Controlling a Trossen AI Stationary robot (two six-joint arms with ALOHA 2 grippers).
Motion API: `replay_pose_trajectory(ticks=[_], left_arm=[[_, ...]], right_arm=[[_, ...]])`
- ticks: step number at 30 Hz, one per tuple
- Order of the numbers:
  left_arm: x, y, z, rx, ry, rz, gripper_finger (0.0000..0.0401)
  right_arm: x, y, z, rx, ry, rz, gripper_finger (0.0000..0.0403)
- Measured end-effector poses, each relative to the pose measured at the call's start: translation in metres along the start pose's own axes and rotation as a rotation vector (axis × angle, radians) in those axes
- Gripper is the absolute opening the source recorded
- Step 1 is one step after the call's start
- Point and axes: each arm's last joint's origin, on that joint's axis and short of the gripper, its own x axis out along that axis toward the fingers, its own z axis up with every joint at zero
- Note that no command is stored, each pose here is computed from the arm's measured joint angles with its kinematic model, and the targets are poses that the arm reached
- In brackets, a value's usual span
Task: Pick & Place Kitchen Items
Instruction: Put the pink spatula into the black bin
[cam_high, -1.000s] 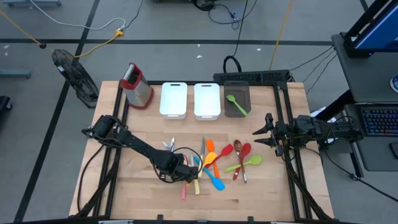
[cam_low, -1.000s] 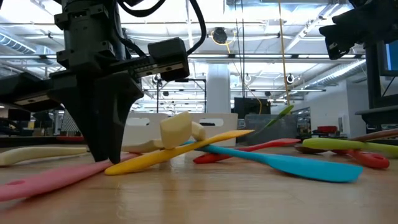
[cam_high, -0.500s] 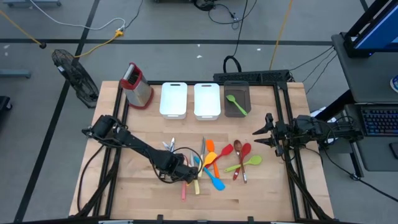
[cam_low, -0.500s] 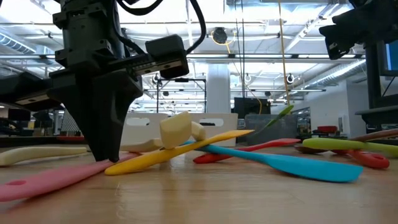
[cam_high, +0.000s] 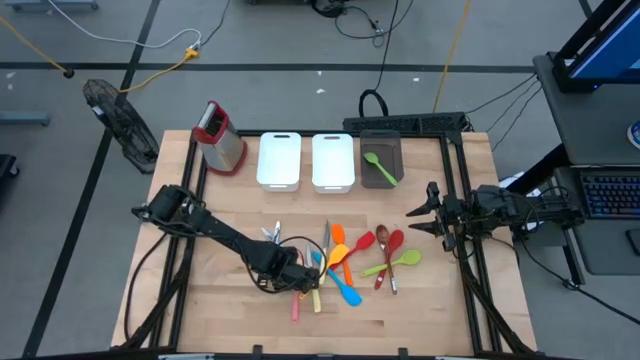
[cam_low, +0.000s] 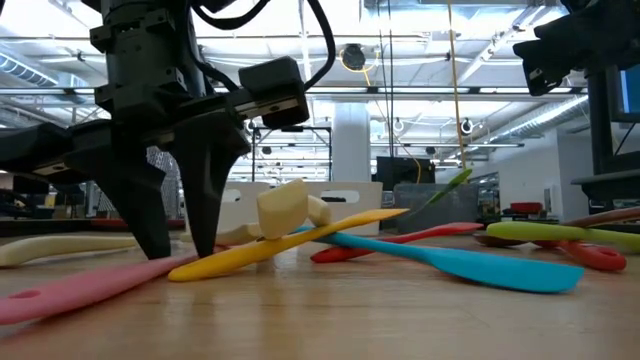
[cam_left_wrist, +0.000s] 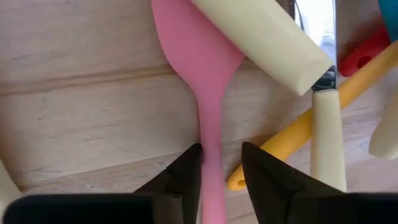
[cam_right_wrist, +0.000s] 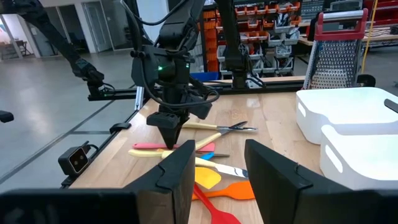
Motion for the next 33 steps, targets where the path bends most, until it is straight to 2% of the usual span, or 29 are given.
replay_pose_trajectory(ticks=[7,14,23,28,33], left_arm=[[0.000,0.000,-0.001,-0.025,-0.030,-0.008,0.0148],[-0.001,-0.002,0.011,-0.061,-0.093,-0.016,0.0136],[0.002,-0.003,0.020,-0.018,-0.148,-0.006,0.0118],[0.011,0.000,0.022,-0.018,-0.143,0.040,0.0092],[0.019,0.001,0.023,-0.010,-0.117,0.070,0.0031]], right_arm=[[0.000,0.000,0.000,0.000,0.000,0.000,0.0132],[0.000,0.000,0.000,0.002,0.000,-0.001,0.0132],[0.000,0.000,0.000,0.003,0.000,0.000,0.0132],[0.000,0.000,0.000,0.003,0.000,-0.001,0.0132],[0.000,0.000,0.000,0.004,0.000,-0.001,0.0132]])
